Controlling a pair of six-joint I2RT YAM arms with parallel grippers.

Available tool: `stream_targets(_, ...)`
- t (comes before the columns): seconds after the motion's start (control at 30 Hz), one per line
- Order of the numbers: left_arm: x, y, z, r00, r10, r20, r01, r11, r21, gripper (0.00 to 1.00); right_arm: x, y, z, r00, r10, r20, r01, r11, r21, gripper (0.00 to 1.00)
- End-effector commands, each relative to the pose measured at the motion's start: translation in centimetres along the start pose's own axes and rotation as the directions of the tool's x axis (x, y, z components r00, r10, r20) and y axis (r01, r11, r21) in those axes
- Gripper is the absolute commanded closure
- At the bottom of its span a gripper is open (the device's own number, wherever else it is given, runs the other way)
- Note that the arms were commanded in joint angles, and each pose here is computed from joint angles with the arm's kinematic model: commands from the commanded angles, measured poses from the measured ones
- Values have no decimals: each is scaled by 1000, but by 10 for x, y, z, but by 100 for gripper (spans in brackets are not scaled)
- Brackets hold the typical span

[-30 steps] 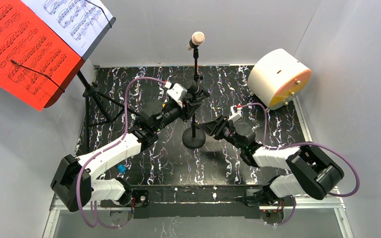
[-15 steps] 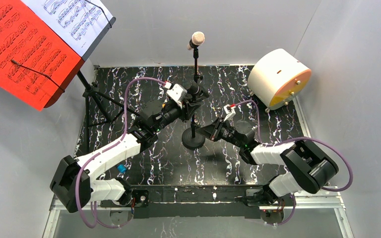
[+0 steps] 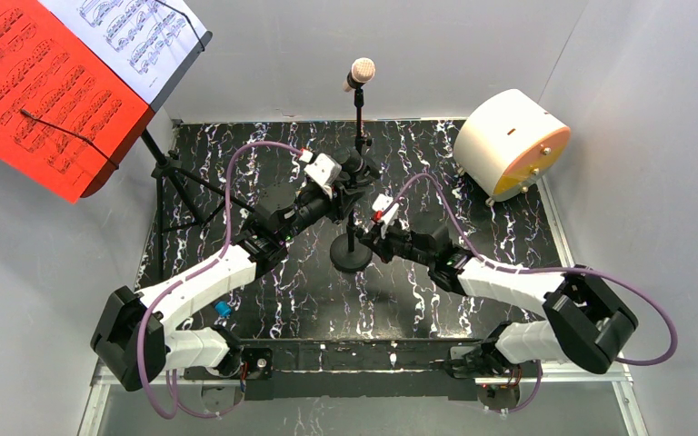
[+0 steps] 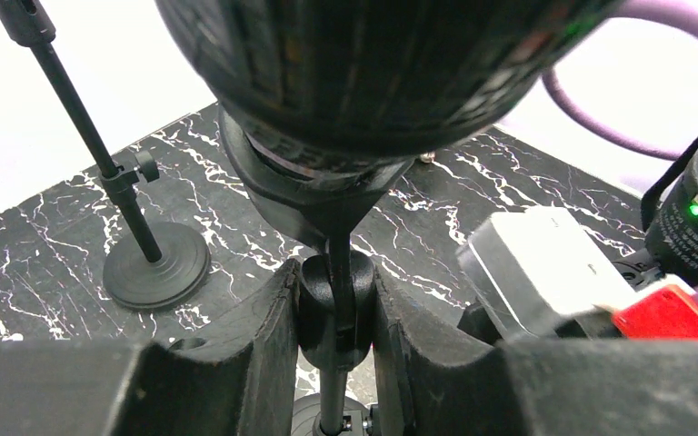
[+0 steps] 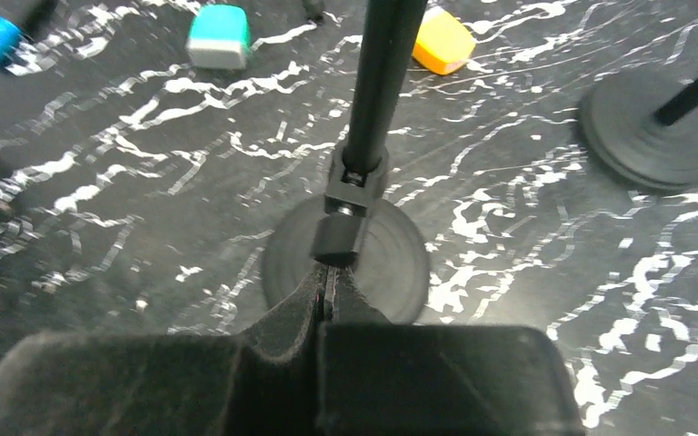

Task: Pack up the instrument practice props
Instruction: Unscrew the knob on the microphone stand.

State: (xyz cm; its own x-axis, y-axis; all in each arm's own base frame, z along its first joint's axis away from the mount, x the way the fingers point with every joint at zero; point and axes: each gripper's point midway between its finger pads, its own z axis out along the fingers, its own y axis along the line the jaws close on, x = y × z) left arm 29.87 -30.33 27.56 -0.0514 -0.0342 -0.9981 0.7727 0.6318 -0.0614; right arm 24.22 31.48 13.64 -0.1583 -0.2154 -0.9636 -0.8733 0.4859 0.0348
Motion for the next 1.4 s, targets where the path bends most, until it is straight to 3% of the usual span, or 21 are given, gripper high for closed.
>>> stream_targets(0.0, -12, -3, -6, 1000, -2, 31, 1, 1000, 11, 100, -22, -24, -11, 963, -268, -2, 267, 959, 91, 96)
stream_targets(0.27, -13, -3, -6, 999, -3, 32, 2, 1000, 12, 100, -49, -18, -23, 970, -209, 126, 194, 973, 121, 59)
stream_targets(0.4, -13, -2, -6, 999, -3, 33, 2, 1000, 10, 100, -59, -2, -18, 973, -143, 182, 138, 990, 40, 50)
stream_targets(0.67, -12, -2, -6, 999, -6, 31, 6, 1000, 12, 100, -54, 5, -4, 975, -128, 182, 134, 991, -22, 52)
stream_targets(0.83, -13, -2, -6, 999, -6, 32, 5, 1000, 12, 100, -47, 6, -1, 976, -160, 149, 167, 985, -41, 65)
stream_targets(0.93, -12, -2, -6, 999, -7, 32, 7, 1000, 12, 100, -46, 7, -1, 957, -250, 148, 254, 967, -12, 77)
stream_targets(1.07, -12, -1, -5, 999, -11, 31, 10, 1000, 11, 100, -46, 9, -3, 887, -441, 135, 440, 897, 39, 87)
stream_targets(1.17, -12, -1, -5, 999, -14, 30, 13, 1000, 11, 100, -41, 11, -1, 791, -607, 77, 601, 795, 85, 89)
stream_targets(1.23, -12, -1, -5, 999, -17, 30, 16, 1000, 11, 100, -36, 14, 0, 684, -730, 24, 724, 682, 107, 92)
stream_targets(1.37, -11, -1, -4, 999, -23, 30, 22, 1000, 9, 100, -25, 8, 0, 340, -931, -135, 937, 324, 126, 98)
